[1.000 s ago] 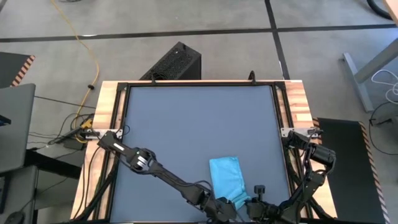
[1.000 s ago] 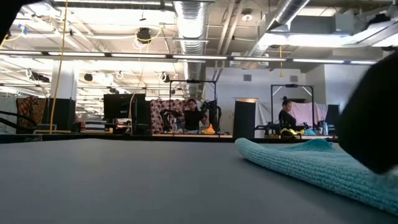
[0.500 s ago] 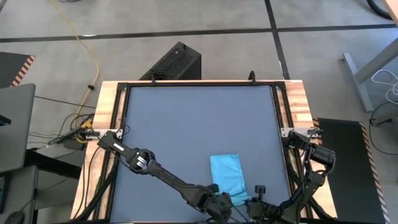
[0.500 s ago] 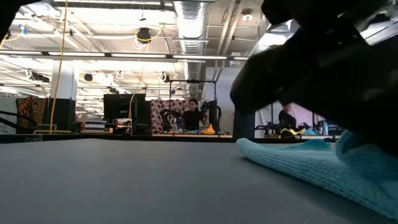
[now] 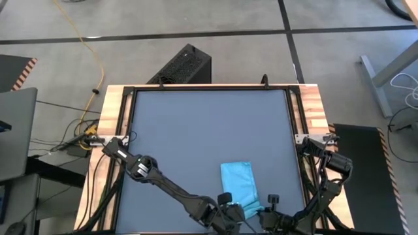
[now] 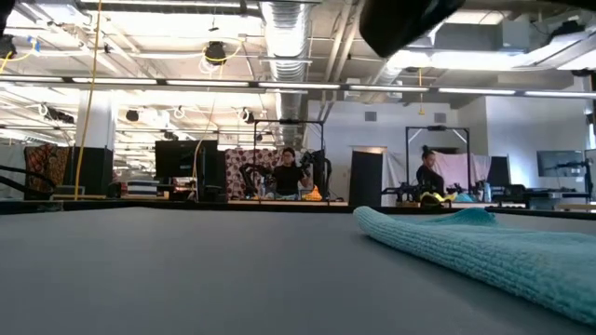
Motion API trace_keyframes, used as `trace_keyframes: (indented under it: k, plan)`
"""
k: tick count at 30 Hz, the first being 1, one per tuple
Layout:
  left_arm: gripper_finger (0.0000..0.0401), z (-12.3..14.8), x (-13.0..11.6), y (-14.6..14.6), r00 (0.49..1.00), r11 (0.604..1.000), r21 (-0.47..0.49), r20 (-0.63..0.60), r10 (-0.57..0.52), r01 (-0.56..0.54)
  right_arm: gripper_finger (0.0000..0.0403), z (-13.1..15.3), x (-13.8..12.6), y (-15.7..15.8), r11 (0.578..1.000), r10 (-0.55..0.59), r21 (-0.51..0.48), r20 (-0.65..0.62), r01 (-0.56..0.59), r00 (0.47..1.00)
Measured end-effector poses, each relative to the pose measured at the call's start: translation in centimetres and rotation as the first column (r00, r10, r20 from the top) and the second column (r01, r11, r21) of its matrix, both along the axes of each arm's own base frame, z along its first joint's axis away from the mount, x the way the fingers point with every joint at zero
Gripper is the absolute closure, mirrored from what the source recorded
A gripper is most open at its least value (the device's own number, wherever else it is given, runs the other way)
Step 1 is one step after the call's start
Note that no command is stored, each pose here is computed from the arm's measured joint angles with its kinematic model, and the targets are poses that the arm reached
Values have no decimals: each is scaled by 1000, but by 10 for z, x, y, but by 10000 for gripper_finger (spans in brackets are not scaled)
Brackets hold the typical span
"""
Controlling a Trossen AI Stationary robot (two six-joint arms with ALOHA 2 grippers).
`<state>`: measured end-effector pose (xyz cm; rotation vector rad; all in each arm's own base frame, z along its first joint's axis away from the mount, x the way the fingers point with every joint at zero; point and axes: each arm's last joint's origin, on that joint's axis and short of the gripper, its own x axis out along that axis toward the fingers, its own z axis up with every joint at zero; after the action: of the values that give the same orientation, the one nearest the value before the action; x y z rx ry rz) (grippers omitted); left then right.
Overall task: Roll towel
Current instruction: Roll the blue microfiber towel
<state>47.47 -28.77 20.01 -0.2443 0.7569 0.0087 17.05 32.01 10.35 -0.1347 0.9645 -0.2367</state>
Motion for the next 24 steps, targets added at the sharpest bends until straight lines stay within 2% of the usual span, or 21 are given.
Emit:
trace_keyframes:
  k: [16,21,24]
  plan:
    - [262,-7,4,21,995,999,23,-97,38,-36,364,0,1,-1,1000,-4,-2,6,4,1000]
    - [262,-10,0,25,988,997,63,-147,46,-37,364,0,-1,0,1000,1,-13,5,-1,1000]
    - [262,-13,-4,29,979,988,127,-174,108,-87,364,1,1,-6,998,-69,-12,1,69,998]
